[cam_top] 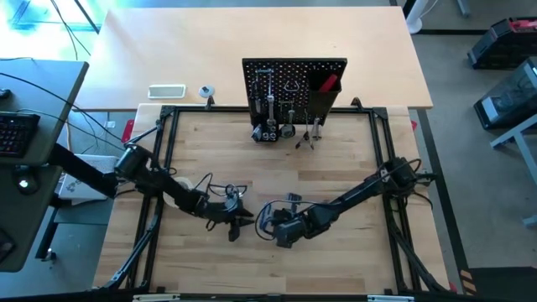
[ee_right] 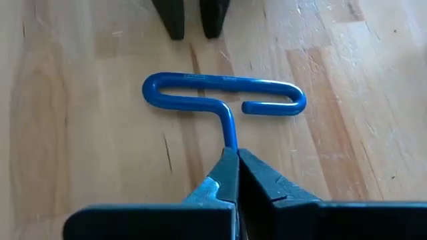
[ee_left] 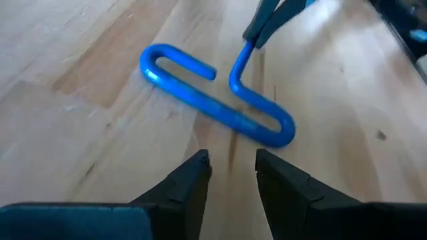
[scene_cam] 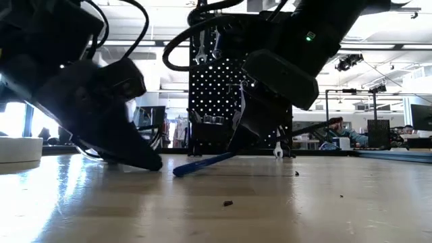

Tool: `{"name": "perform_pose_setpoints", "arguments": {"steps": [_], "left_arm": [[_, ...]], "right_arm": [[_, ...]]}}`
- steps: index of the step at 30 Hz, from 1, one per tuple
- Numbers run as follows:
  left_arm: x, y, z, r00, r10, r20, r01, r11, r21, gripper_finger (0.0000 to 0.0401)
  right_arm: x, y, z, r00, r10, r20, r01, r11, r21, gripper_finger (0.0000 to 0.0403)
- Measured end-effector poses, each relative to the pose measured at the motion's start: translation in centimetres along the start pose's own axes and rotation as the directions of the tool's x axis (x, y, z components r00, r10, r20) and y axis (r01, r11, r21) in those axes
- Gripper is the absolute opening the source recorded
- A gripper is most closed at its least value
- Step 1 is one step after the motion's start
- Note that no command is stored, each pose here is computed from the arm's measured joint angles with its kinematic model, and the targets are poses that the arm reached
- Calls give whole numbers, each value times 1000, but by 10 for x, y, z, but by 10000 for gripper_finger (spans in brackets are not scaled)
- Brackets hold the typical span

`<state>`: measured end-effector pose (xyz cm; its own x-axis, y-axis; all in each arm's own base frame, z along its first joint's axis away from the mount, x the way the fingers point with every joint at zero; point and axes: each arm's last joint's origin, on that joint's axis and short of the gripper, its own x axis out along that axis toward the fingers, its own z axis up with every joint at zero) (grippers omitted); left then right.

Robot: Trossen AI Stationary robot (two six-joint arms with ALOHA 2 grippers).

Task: Hang tools onto peg board
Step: Put the pick tool into the black bin on the peg board

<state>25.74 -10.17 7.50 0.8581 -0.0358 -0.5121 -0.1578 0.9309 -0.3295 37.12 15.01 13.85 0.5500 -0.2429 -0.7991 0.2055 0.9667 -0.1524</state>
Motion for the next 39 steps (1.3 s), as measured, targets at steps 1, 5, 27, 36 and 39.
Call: {"name": "perform_pose_setpoints", "arguments": {"steps": [1, 5, 27, 36, 39], "left_arm": [[2, 0, 0, 1000, -3, 5, 3, 1000, -19, 122], [7, 1, 0, 998, -36, 51, 39, 998, -49, 148], [36, -27, 40, 994, 63, 92, -101, 862, 497, 208], [44, -16, 49, 998, 47, 34, -57, 886, 460, 208], [52, -17, 46, 1000, 26, 10, -28, 886, 463, 208]], "right_arm": [[0, 0, 0, 1000, -1, 3, 1, 1000, -2, 1], [0, 0, 1, 1000, -4, 6, 4, 1000, -15, 1], [-1, 0, 3, 1000, 1, 22, 0, 1000, -9, 0], [-1, 0, 4, 999, -16, 41, 16, 1000, -4, 0], [-1, 0, 5, 998, -16, 53, 16, 1000, -6, 0]]}}
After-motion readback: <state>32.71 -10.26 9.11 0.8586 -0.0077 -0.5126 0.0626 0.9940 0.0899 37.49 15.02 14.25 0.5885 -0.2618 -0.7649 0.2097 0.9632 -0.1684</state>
